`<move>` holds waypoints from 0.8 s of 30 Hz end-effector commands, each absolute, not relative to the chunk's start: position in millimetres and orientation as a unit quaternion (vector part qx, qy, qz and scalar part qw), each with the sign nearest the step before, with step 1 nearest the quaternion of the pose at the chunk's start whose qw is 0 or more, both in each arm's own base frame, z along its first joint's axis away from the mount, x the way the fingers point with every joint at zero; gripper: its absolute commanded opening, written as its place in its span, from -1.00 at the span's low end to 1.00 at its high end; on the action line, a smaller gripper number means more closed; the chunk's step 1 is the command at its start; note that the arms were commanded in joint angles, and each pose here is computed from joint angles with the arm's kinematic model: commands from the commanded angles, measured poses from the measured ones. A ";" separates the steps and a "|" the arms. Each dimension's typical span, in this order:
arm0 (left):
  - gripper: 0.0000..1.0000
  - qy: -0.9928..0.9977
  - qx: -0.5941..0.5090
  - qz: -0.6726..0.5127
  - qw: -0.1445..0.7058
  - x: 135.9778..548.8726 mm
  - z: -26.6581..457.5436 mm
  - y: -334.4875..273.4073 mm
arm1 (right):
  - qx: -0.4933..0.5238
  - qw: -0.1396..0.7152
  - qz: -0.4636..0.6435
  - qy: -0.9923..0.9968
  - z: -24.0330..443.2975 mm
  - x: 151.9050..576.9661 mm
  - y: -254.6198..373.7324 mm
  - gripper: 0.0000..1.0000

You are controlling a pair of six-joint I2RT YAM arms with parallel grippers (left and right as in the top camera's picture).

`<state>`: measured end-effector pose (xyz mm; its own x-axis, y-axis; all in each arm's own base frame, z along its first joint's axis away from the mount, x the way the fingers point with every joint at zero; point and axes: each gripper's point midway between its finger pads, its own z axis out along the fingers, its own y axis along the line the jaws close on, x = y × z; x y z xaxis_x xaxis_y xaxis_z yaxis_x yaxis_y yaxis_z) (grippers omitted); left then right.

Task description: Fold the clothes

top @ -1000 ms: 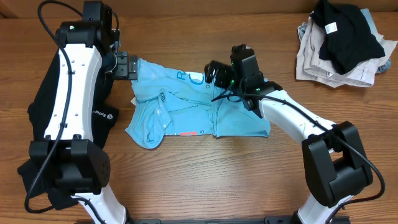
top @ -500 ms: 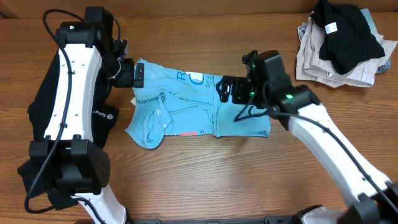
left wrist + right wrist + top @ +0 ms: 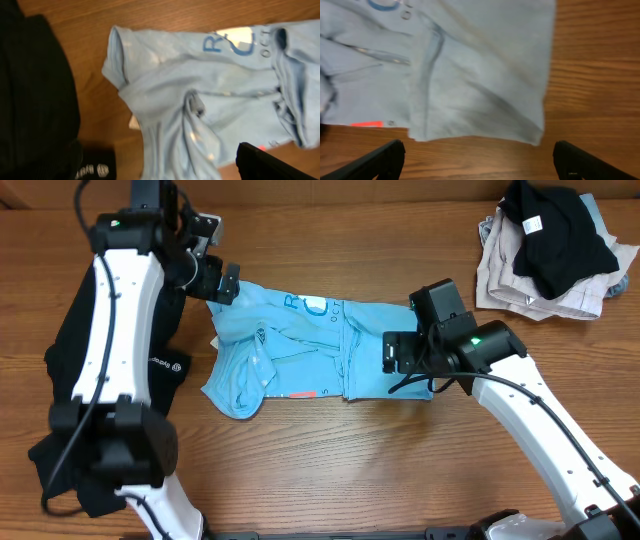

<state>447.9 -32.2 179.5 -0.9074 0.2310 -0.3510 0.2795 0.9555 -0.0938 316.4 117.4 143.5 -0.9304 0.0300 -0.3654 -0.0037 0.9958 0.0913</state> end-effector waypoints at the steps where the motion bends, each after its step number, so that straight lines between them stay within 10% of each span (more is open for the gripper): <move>1: 1.00 0.972 0.165 -0.068 0.152 467.4 139.2 -28.6 | 0.030 0.205 0.011 0.978 153.3 323.3 97.6 0.97; 13: 0.99 0.969 0.179 -0.082 0.148 510.0 52.6 -33.6 | 0.033 0.186 0.003 0.982 149.5 315.1 91.7 1.00; 24: 1.00 0.984 0.132 -0.118 0.003 445.6 26.5 -37.3 | 0.031 0.183 0.013 0.983 149.1 314.1 95.2 1.00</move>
<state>451.9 -34.1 30.1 -0.9571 0.2826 -0.0640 0.2896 0.9380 -0.1902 308.4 93.5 138.7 -0.9434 0.0512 -0.3278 0.0481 0.9987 0.0174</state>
